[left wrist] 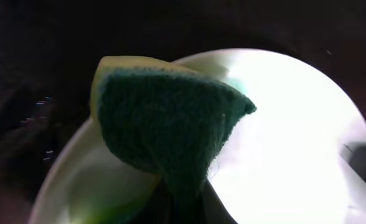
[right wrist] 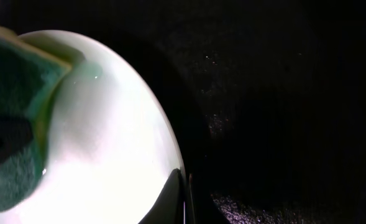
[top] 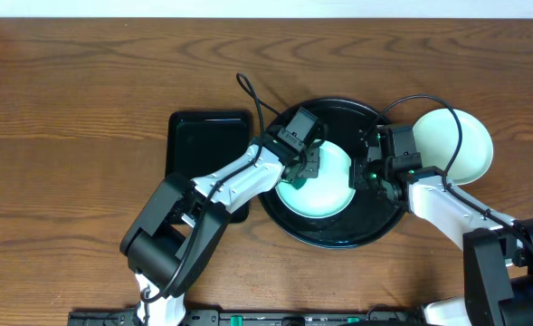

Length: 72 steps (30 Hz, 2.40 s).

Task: Clean dirty plates on tray and stack at the side
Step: 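Scrub the plate's left edge with the sponge in the left gripper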

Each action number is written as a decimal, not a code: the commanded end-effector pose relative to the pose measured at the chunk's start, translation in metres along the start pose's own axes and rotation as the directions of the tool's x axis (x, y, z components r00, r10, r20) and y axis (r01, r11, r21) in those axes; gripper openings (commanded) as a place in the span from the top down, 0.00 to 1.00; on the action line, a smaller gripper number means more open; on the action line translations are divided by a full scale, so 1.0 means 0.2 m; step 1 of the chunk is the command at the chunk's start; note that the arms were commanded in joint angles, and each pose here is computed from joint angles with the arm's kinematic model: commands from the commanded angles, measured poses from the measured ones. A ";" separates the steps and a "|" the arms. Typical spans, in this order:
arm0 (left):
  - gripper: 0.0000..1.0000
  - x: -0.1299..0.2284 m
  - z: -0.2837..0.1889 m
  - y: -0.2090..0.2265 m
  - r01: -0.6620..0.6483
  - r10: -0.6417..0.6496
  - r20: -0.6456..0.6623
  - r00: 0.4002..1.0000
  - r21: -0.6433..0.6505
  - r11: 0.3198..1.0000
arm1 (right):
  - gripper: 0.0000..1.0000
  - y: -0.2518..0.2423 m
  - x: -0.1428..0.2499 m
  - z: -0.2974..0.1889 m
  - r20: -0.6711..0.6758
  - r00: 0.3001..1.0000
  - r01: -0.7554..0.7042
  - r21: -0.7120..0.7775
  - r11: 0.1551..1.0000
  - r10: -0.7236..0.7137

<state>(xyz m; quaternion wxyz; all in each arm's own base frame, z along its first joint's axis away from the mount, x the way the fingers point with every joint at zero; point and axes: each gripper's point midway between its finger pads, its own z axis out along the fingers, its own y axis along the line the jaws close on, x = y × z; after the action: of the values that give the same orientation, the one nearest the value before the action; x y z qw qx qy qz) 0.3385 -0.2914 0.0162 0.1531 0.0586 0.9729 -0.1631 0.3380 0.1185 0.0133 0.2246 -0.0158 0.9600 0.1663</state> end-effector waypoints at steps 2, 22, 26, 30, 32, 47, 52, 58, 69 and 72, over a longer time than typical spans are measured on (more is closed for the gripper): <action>0.92 0.30 0.08 -0.20 0.027 0.019 -0.232 0.972 0.191 0.981 | 0.99 0.04 0.02 0.01 -0.015 1.000 0.015 -0.035 0.999 -0.015; 0.92 0.14 -0.25 -0.43 0.003 0.051 -0.136 0.989 0.372 0.928 | 0.99 0.04 0.02 0.01 -0.014 1.000 0.015 -0.035 0.999 -0.015; 0.92 0.04 -0.30 -0.38 -0.049 0.057 -0.021 0.998 0.301 0.952 | 0.99 0.04 0.02 0.01 -0.014 1.000 0.015 -0.035 0.999 -0.015; 0.92 -0.06 -0.29 -0.24 -0.078 0.066 0.091 0.994 0.136 0.988 | 0.99 0.04 0.02 0.01 -0.014 1.000 0.015 -0.035 0.999 -0.016; 0.92 -0.09 -0.29 -0.15 -0.069 0.064 0.128 0.990 0.036 0.997 | 0.99 0.04 0.02 0.01 -0.014 1.000 0.015 -0.035 0.999 -0.015; 0.92 -0.10 -0.26 0.06 -0.041 0.072 0.174 0.982 -0.174 0.984 | 0.99 0.04 0.02 0.01 -0.012 1.000 0.019 -0.037 0.999 -0.019; 0.92 -0.09 -0.23 0.10 -0.038 0.075 0.171 0.982 -0.211 0.977 | 0.99 0.04 0.02 0.01 -0.012 1.000 0.019 -0.037 0.999 -0.019; 0.92 -0.04 -0.12 0.14 -0.045 0.076 0.120 0.990 -0.243 0.969 | 0.99 0.04 0.02 0.01 -0.012 1.000 0.019 -0.038 0.999 -0.019; 0.92 0.07 0.02 0.17 -0.060 0.067 0.021 0.998 -0.238 0.969 | 0.99 0.04 0.02 0.01 -0.012 1.000 0.019 -0.038 0.999 -0.019; 0.92 0.10 0.03 0.13 -0.060 0.059 -0.012 0.998 -0.184 0.981 | 0.99 0.04 0.02 0.01 -0.012 1.000 0.019 -0.038 0.999 -0.019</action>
<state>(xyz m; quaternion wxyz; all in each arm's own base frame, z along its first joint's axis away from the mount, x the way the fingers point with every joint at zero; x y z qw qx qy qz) 0.3408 -0.2649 0.0201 0.2068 0.0621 0.9747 -0.0577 0.3380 0.1225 0.0148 0.2253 -0.0198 0.9581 0.1757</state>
